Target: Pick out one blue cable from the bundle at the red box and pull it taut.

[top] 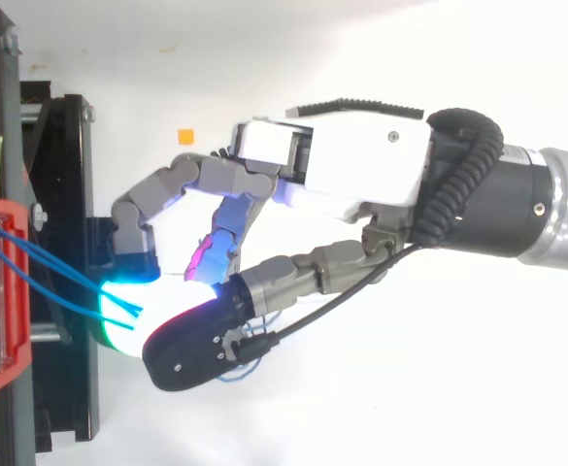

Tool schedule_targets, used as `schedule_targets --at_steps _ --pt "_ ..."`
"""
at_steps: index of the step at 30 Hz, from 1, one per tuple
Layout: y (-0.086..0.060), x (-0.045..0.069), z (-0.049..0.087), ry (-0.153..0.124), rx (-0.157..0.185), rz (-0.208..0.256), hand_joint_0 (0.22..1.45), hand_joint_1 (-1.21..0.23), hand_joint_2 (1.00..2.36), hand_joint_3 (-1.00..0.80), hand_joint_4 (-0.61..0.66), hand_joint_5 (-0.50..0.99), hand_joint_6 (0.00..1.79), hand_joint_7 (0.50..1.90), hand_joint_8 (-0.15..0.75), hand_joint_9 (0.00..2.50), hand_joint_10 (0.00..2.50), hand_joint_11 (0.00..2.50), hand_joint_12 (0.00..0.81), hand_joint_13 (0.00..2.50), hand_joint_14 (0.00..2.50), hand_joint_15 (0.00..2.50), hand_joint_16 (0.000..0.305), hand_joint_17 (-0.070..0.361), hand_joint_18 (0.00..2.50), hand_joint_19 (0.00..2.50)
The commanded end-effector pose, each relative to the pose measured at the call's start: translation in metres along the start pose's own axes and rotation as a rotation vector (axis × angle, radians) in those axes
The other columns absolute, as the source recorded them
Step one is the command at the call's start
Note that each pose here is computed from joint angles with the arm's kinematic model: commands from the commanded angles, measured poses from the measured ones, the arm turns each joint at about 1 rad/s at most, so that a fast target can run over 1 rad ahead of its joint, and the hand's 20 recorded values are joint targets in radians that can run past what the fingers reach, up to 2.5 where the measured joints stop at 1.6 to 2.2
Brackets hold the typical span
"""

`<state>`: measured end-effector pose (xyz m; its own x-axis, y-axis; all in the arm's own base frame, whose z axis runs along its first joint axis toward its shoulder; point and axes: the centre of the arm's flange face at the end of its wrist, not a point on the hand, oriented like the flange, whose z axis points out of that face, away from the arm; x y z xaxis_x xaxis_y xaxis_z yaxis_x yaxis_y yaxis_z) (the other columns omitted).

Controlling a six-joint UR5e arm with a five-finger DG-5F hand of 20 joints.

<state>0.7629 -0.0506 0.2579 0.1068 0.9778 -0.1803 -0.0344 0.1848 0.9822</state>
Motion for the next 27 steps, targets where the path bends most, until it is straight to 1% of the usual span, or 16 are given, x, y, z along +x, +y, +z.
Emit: schedule_targets --at_steps 1,4,5,8,9,10,12,14,15,16,17,19,20,23,25,27 --pt "-0.002 0.0 0.0 0.0 0.004 -0.001 0.58 -0.67 1.02 -0.23 0.01 -0.08 0.86 1.0 0.29 1.29 0.03 0.68 0.389 1.13 0.02 0.59 0.056 0.125 1.06 0.62" --pt "0.0 -0.001 0.0 -0.001 0.0 -0.002 0.59 -0.74 1.01 -0.21 0.03 -0.08 0.89 0.97 0.301 1.28 0.03 0.72 0.402 1.13 0.02 0.58 0.058 0.131 1.08 0.6" --pt "0.001 -0.001 0.0 0.0 -0.002 -0.001 0.59 -0.76 1.01 -0.21 0.04 -0.09 0.9 0.95 0.306 1.27 0.03 0.72 0.396 1.12 0.02 0.59 0.057 0.127 1.07 0.61" --pt "-0.001 -0.002 0.0 -0.001 0.001 -0.007 0.63 -0.84 1.02 -0.24 0.03 -0.09 0.91 0.97 0.28 1.23 0.03 0.74 0.371 1.08 0.03 0.61 0.051 0.114 1.01 0.64" --pt "-0.001 -0.001 0.0 0.0 0.003 -0.012 0.64 -0.86 1.02 -0.26 -0.01 -0.09 0.92 0.96 0.277 1.23 0.03 0.74 0.369 1.08 0.02 0.61 0.05 0.113 1.01 0.63" --pt "-0.001 -0.002 0.0 0.0 0.003 -0.015 0.67 -0.88 1.02 -0.29 -0.02 -0.09 0.92 0.96 0.277 1.23 0.03 0.74 0.364 1.08 0.02 0.61 0.05 0.112 1.01 0.63" --pt "-0.001 -0.002 0.0 -0.002 0.005 -0.021 0.71 -0.91 1.01 -0.4 -0.07 -0.08 0.93 0.91 0.263 1.28 0.03 0.75 0.359 1.08 0.03 0.59 0.049 0.109 1.0 0.6" --pt "-0.002 -0.002 -0.001 0.0 0.012 -0.029 0.73 -0.91 1.0 -0.47 -0.1 -0.07 0.93 0.93 0.276 1.32 0.03 0.73 0.356 1.11 0.02 0.58 0.048 0.107 0.99 0.59" --pt "-0.002 -0.002 -0.001 0.001 0.015 -0.03 0.73 -0.92 1.0 -0.5 -0.12 -0.06 0.93 0.91 0.28 1.36 0.03 0.72 0.354 1.12 0.02 0.57 0.047 0.105 1.0 0.58" --pt "-0.004 -0.002 -0.003 0.004 0.031 -0.032 0.72 -0.93 1.0 -0.5 -0.15 -0.06 0.93 0.89 0.283 1.37 0.03 0.72 0.355 1.12 0.02 0.58 0.046 0.104 1.0 0.59" --pt "-0.004 -0.001 -0.004 0.005 0.038 -0.036 0.72 -0.93 1.0 -0.5 -0.15 -0.06 0.93 0.9 0.279 1.38 0.03 0.73 0.351 1.12 0.02 0.58 0.046 0.104 0.99 0.59" --pt "-0.003 -0.001 -0.004 0.006 0.041 -0.035 0.7 -0.93 1.0 -0.5 -0.15 -0.05 0.93 0.9 0.278 1.4 0.03 0.73 0.349 1.13 0.02 0.58 0.046 0.104 1.0 0.59" --pt "-0.003 0.0 -0.005 0.008 0.042 -0.031 0.66 -0.91 1.0 -0.5 -0.15 -0.05 0.93 0.9 0.278 1.4 0.03 0.73 0.346 1.13 0.02 0.59 0.046 0.104 1.0 0.6" --pt "-0.003 0.0 -0.005 0.01 0.048 -0.031 0.61 -0.9 1.0 -0.5 -0.14 -0.05 0.92 0.93 0.271 1.42 0.03 0.74 0.344 1.13 0.02 0.59 0.047 0.105 1.0 0.59" --pt "0.002 -0.002 -0.008 0.019 0.06 -0.037 0.57 -0.87 1.0 -0.5 -0.13 -0.04 0.92 0.94 0.275 1.43 0.03 0.72 0.35 1.15 0.02 0.59 0.048 0.107 1.01 0.6" --pt "0.003 -0.002 -0.01 0.024 0.066 -0.04 0.54 -0.86 1.0 -0.5 -0.14 -0.04 0.91 0.95 0.274 1.45 0.03 0.7 0.352 1.15 0.02 0.59 0.048 0.108 1.02 0.59"
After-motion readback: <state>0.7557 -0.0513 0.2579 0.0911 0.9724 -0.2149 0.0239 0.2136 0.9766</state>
